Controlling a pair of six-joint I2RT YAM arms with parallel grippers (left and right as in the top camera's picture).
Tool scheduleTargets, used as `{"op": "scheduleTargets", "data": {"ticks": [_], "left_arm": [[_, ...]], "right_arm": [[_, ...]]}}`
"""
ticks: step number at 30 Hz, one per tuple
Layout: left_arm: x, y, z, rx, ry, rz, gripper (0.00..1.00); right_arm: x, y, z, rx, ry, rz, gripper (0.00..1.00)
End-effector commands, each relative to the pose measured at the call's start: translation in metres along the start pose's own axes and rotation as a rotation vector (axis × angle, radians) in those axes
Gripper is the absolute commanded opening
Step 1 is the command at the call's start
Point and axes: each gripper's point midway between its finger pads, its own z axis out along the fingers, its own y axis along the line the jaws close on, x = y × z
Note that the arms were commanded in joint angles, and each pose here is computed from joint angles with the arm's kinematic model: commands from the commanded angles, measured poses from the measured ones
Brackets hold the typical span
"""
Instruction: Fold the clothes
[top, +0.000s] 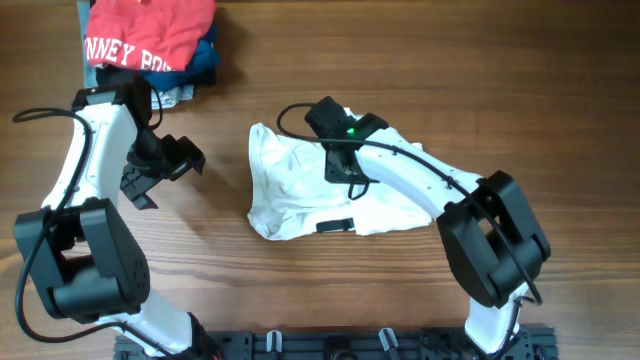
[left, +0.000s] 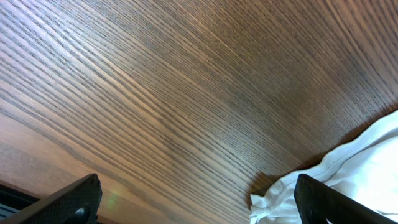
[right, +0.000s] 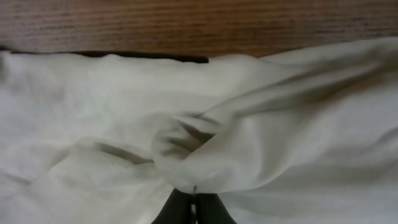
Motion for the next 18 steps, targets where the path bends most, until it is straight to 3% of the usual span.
{"op": "scheduleTargets", "data": {"ticks": [1,8,15,16,18], "left_arm": [[-0.001,-0.003,-0.004,0.016,-0.006,-0.001,1.00],[-0.004,-0.003,-0.004,0.011,-0.019,-0.001,1.00],[-0.003,-0.002,-0.004,0.009,-0.015,-0.001,1.00],[-0.003,-0.002,-0.004,0.009,-0.014,-0.001,1.00],[-0.003,-0.002,-0.004,0.009,-0.014,-0.001,1.00]], "right_arm": [[-0.019,0.000,0.002,-0.021,-0.038,0.058,0.04],[-0.049,-0.004,-0.034,-0.071,-0.103,0.069,0.04],[-0.048,0.004,-0.028,-0.102,-0.094,0.053,0.05],[-0.046,0.006,-0.026,-0.108,-0.080,0.050,0.14],[-0.042,0.008,-0.025,-0.123,-0.058,0.046,0.56]]}}
